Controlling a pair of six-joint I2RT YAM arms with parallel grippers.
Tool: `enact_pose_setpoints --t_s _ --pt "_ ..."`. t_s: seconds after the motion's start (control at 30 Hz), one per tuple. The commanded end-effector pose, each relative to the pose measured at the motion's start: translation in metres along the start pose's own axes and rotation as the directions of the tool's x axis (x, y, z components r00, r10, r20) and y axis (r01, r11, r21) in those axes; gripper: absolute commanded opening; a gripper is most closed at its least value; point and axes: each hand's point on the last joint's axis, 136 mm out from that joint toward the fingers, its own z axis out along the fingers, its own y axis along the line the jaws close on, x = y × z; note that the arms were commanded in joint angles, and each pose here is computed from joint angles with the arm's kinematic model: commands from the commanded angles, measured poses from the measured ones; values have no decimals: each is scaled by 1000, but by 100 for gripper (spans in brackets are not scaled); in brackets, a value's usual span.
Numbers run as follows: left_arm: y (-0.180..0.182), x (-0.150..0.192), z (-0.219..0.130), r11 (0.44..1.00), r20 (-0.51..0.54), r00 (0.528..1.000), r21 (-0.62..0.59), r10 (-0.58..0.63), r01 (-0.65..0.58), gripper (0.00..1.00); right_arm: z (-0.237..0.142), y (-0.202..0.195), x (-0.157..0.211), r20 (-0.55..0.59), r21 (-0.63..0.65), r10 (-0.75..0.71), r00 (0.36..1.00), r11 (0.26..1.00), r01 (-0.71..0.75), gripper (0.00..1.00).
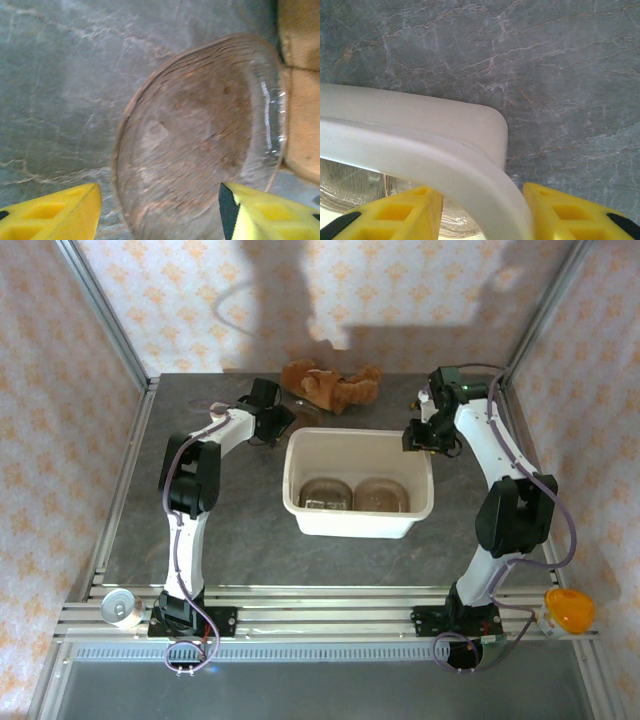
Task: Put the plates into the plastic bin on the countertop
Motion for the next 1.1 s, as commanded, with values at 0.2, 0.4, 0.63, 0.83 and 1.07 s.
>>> enact_pose_setpoints --t_s 0.2,0.4,0.63,0.83,1.07 --pt "3 -2 21 999 12 1000 -43 -10 10 59 -17 11 -5 52 -13 1 999 1000 0 58" --pt "8 2 23 998 4 1000 -54 -17 18 59 -22 9 -2 57 3 0 998 1000 0 62" --pt "12 3 35 998 3 999 -59 -33 33 54 -31 6 -1 76 27 -3 997 1000 1 64" --pt "13 4 43 998 -2 999 -51 -48 48 38 -42 4 3 100 44 0 995 999 -4 66" --pt "-6 1 42 997 1 998 36 -62 62 11 -46 2 9 138 46 6 990 999 -13 69"
